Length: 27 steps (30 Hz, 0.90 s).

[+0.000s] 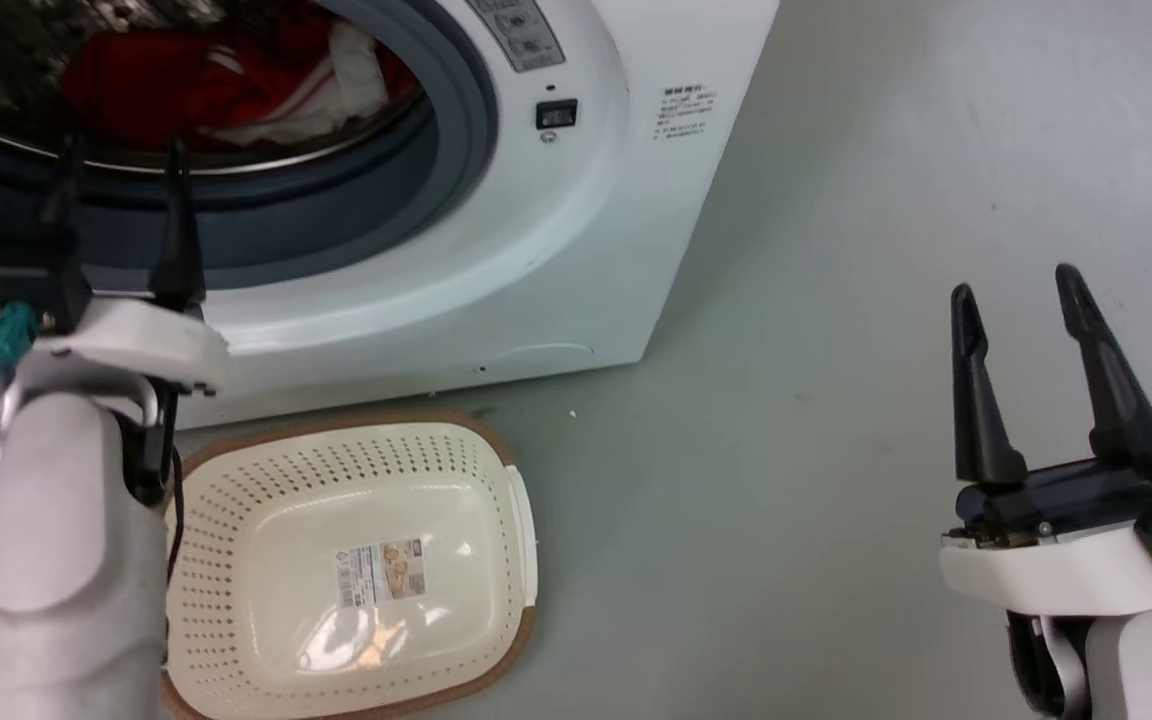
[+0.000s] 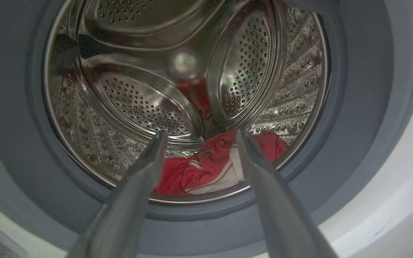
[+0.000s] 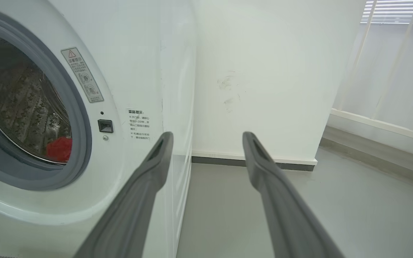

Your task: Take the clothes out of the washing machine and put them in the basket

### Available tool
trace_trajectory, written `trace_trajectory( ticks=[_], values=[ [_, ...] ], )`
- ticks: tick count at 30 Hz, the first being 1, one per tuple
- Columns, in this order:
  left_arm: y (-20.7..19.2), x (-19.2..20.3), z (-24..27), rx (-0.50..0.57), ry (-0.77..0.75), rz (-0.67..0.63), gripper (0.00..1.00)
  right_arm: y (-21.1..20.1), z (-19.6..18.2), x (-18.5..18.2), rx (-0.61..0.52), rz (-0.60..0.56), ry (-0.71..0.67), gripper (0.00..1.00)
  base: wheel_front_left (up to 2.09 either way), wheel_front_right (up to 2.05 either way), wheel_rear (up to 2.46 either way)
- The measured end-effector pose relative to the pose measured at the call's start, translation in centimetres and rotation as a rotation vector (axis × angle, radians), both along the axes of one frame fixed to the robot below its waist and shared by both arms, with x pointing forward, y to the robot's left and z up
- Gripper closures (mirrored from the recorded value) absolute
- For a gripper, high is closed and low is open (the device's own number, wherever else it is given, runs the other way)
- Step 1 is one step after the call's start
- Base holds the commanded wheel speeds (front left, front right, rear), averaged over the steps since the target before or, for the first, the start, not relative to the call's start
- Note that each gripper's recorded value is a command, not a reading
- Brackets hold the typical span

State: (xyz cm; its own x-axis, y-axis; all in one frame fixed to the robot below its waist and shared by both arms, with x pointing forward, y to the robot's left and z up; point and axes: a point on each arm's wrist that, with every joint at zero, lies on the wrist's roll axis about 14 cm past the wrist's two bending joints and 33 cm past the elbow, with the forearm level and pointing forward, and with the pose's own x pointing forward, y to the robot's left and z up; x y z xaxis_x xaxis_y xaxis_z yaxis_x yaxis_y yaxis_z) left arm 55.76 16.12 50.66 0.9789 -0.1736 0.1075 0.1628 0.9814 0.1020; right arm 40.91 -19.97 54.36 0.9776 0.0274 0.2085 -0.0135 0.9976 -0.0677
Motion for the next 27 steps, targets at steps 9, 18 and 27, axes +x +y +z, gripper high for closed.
trace_trajectory(
  ticks=[9,18,27],
  values=[
    [-2.3,9.4,-4.7,0.07,0.077,-0.068,0.0,-2.4,-2.2,2.7,0.011,-0.059,0.039,0.0,0.0,0.0,0.0],
    [-3.7,17.8,-8.9,0.167,0.19,-0.088,0.0,-4.0,-4.4,5.2,0.004,-0.093,0.067,0.0,0.0,0.0,0.0],
    [-3.9,21.7,-15.3,0.182,0.494,-0.075,0.0,-4.9,-7.3,6.1,-0.004,-0.113,0.127,0.0,0.0,0.0,0.0]
  ],
)
